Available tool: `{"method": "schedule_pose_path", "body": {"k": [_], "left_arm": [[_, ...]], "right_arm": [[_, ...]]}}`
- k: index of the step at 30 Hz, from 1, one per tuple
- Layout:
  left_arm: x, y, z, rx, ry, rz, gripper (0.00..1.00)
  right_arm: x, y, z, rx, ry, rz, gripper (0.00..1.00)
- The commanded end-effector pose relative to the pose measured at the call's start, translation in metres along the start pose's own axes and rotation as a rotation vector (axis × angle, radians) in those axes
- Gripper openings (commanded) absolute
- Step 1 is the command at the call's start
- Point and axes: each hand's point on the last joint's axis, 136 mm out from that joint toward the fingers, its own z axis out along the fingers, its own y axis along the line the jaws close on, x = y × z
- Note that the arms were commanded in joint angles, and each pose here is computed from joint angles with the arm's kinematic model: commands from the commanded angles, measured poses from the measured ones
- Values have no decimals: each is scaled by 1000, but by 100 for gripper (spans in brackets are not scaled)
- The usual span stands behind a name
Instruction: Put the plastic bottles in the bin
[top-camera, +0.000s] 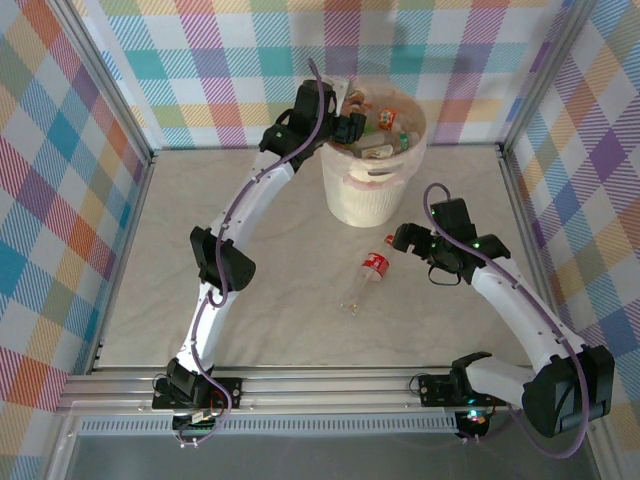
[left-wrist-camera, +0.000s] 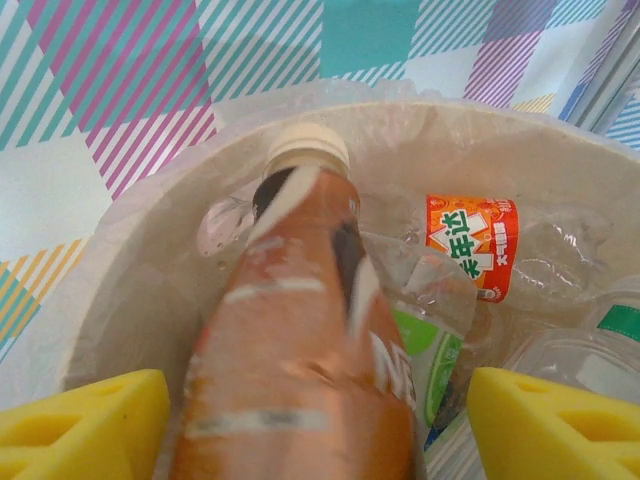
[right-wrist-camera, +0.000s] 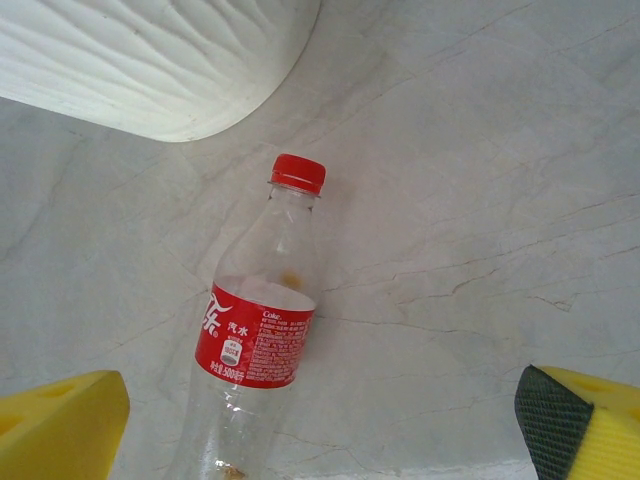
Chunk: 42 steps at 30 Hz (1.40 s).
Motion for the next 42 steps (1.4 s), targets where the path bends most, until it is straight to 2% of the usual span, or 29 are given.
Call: {"method": "schedule_pose_path", "body": {"k": [1,3,13,16,21,24,33,42], "left_arm": [[-25,1,-18,9,-57,-23,78],[-29,1,-20,9,-67,-23,77],[-16,-2,-16,30,-23,-51,49],[-10,-4,-16,39,2,-69,47],[-1,-8,-17,63,45,-117,53],[-1,-12,-21,87,54,-148,61],[-16,-11,-41,78,38,-227,82],[-35,-6,-62,55,-3,-244,97]], "right_arm": [[2,2,2,-16,2,11,100],[2,2,2,-16,4,10,100],[4,2,2,-17,6,14,100],[4,1,2,-15,7,15,100],[5,2,3,-19,15,17,100],[7,6,3,-39,28,27,100],[22,12,12,-80,105,112,100],[43,14,26,-52,172,134,100]]}}
